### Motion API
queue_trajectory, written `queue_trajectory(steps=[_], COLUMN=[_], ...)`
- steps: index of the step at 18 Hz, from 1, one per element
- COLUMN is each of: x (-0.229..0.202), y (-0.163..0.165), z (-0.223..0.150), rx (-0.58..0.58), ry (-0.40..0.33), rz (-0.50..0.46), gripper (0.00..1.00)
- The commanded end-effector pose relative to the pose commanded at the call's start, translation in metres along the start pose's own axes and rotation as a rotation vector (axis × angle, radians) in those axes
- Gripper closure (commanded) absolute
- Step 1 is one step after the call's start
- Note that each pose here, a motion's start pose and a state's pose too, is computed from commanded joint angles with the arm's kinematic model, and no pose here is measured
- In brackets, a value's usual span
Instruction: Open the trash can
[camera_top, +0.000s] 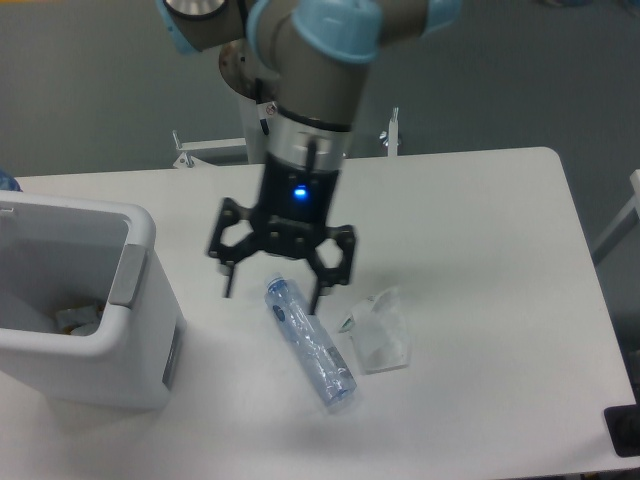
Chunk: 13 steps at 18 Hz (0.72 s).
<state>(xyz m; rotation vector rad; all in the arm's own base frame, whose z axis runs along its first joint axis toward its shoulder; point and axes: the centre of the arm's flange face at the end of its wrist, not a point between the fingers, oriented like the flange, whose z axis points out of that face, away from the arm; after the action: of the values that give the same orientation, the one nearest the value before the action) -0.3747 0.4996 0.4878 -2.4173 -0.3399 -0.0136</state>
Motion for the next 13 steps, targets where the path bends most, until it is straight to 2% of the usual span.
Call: queue_trajectory(steps=[4,7,11,13], x=[-0.045,-0.098,-0.165,-0.174], y=[0.015,0.045,0.1,0.116], z=[-0.012,-0.015,0.004,0.01], rx=[-0.045,-0.144,-0.321,-0.416], ry=[-0.102,-0.187,-0.189,-0.185], rz=[0.101,0.157,0.237,0.301], gripper=[0.0,0.0,0.0,0.0])
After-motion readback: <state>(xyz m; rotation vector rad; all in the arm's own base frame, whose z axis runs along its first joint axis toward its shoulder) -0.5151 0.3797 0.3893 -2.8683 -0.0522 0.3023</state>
